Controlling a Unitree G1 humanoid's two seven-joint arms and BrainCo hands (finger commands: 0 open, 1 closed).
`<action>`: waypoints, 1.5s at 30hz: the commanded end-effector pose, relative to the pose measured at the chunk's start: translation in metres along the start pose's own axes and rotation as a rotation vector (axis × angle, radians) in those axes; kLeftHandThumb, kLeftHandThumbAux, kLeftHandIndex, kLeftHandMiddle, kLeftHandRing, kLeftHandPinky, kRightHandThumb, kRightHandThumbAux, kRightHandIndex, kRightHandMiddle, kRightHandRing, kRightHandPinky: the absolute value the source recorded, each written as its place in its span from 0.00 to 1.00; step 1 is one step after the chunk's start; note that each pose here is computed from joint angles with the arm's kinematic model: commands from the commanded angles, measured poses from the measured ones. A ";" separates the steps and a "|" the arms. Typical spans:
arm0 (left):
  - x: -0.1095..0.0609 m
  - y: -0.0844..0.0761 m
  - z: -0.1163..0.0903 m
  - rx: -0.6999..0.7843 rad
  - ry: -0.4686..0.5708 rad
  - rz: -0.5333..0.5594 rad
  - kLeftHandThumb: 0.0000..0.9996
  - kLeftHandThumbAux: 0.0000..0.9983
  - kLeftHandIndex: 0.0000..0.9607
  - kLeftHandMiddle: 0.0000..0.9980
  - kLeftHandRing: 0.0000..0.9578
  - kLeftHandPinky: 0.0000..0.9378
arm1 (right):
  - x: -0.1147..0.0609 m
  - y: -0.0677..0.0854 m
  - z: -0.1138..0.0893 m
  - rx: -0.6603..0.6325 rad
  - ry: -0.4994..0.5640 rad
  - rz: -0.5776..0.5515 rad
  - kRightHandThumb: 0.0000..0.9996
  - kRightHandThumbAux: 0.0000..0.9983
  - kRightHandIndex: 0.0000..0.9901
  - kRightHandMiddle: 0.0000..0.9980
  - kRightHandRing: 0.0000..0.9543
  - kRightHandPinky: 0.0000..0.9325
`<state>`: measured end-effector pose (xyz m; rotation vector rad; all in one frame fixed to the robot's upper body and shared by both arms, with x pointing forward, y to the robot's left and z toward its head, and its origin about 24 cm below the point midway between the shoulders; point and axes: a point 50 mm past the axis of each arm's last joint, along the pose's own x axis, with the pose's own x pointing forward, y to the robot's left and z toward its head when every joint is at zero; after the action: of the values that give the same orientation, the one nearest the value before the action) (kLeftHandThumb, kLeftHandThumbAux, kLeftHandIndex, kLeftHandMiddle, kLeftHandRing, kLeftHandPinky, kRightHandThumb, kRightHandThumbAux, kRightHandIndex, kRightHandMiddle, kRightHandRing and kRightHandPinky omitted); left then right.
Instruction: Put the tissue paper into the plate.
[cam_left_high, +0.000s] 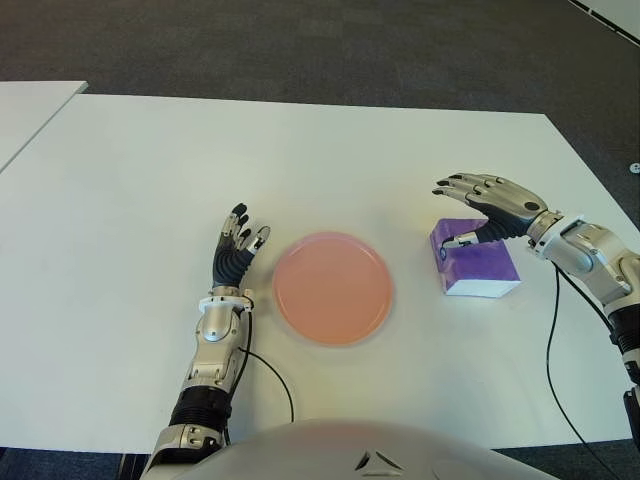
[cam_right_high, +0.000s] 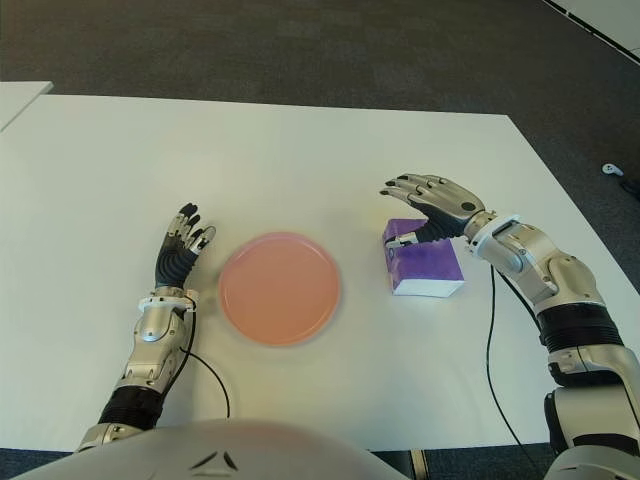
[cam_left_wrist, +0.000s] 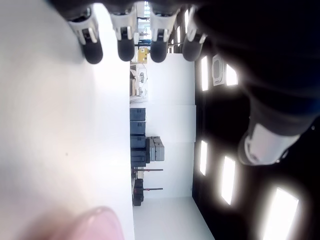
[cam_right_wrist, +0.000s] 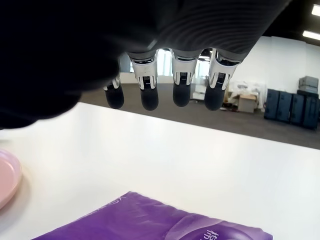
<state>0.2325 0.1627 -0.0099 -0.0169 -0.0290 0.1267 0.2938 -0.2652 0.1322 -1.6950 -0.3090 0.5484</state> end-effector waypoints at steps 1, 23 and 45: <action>-0.010 0.004 -0.013 -0.002 0.077 0.003 0.00 0.57 0.00 0.00 0.00 0.00 | -0.003 0.002 0.000 0.012 -0.009 0.025 0.25 0.23 0.00 0.00 0.00 0.00; -0.010 0.006 -0.011 0.006 0.080 0.003 0.00 0.57 0.00 0.00 0.00 0.00 | -0.055 -0.025 -0.004 0.006 0.081 0.041 0.32 0.13 0.00 0.00 0.00 0.00; -0.010 0.009 -0.011 0.017 0.076 -0.003 0.00 0.58 0.00 0.00 0.00 0.00 | -0.057 0.013 -0.007 -0.033 0.106 -0.016 0.33 0.12 0.00 0.00 0.00 0.00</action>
<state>0.2286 0.1675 -0.0101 -0.0126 -0.0185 0.1264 0.2519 -0.3016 0.1394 -1.7363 -0.2680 0.4042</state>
